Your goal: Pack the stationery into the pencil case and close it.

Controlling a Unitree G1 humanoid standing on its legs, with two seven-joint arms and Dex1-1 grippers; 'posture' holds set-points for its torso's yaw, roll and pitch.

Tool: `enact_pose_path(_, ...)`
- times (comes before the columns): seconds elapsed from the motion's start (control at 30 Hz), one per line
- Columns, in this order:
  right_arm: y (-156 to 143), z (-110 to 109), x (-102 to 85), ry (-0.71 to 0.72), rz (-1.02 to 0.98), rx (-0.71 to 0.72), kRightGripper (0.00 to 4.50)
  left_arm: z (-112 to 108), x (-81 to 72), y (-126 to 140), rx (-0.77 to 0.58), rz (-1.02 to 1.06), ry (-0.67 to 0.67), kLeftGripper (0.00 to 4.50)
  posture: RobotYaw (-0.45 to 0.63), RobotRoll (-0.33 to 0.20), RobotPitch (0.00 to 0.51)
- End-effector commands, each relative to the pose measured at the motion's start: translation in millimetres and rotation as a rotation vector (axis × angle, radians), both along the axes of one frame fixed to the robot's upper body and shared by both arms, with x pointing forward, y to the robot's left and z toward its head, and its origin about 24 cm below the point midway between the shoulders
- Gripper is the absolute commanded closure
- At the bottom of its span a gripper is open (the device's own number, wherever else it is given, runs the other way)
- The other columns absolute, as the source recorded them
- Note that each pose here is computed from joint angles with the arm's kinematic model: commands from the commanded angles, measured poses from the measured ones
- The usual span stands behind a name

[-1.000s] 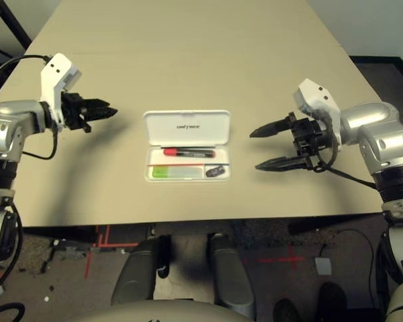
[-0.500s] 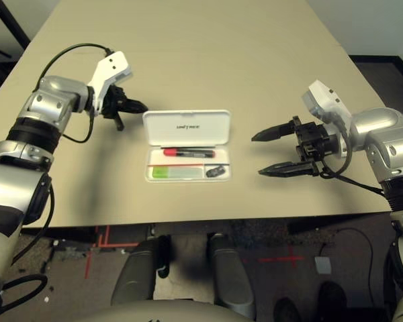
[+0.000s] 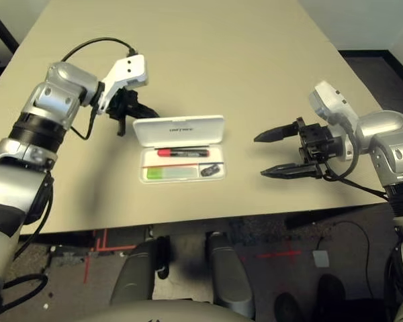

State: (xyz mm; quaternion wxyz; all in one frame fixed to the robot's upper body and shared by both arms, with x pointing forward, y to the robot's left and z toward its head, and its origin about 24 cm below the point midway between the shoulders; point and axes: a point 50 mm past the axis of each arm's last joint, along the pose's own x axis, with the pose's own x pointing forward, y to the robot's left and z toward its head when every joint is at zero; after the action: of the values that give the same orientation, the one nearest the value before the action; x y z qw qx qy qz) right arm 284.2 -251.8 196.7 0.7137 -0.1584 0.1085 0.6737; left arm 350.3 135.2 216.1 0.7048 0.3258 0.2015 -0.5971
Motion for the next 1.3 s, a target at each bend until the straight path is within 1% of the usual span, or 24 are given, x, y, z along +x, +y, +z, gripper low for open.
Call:
enact_pose_path(0.03, 3, 1, 1.8, -0.009, 0.016, -0.001, 0.00, -3, -16.3, -8, 0.013, -0.050, 0.011, 4.48, -0.05, 0.000, 0.179)
enact_pose_path(0.07, 3, 1, 2.0, -0.009, 0.018, 0.000, 0.00, -4, -19.6, -9, 0.013, -0.055, 0.018, 4.48, -0.05, 0.000, 0.179)
enact_pose_path(0.2, 6, -1, 2.2, -0.009, 0.028, 0.008, 0.00, -21, -37.3, -24, 0.028, -0.104, 0.027, 4.48, -0.04, 0.000, 0.175)
enact_pose_path(0.27, 6, -1, 2.3, -0.009, 0.030, 0.010, 0.00, -26, -42.1, -30, 0.025, -0.115, 0.036, 4.48, -0.04, 0.000, 0.173)
enact_pose_path(0.63, 8, -3, 1.7, -0.011, 0.037, 0.020, 0.00, -52, -58.0, -48, 0.015, -0.111, 0.115, 4.48, -0.06, 0.000, 0.166)
enact_pose_path(0.83, 8, -3, 0.7, -0.016, 0.036, 0.027, 0.00, -69, -57.8, -51, 0.030, -0.069, 0.156, 4.48, -0.07, 0.000, 0.163)
enact_pose_path(0.93, 9, -4, 0.3, -0.017, 0.034, 0.034, 0.00, -82, -58.1, -46, 0.064, -0.036, 0.209, 4.48, -0.07, 0.000, 0.164)
enact_pose_path(1.0, 10, -5, 0.1, -0.020, 0.036, 0.039, 0.00, -87, -54.4, -42, 0.075, 0.001, 0.225, 4.48, -0.08, 0.000, 0.166)
enact_pose_path(1.17, 12, -6, 0.3, -0.022, 0.036, 0.053, 0.00, -93, -49.6, -34, 0.095, 0.042, 0.240, 4.48, -0.08, 0.000, 0.169)
enact_pose_path(1.3, 15, -6, 1.2, -0.019, 0.029, 0.085, 0.00, -85, -49.2, -37, 0.031, 0.037, 0.232, 4.48, -0.07, 0.000, 0.173)
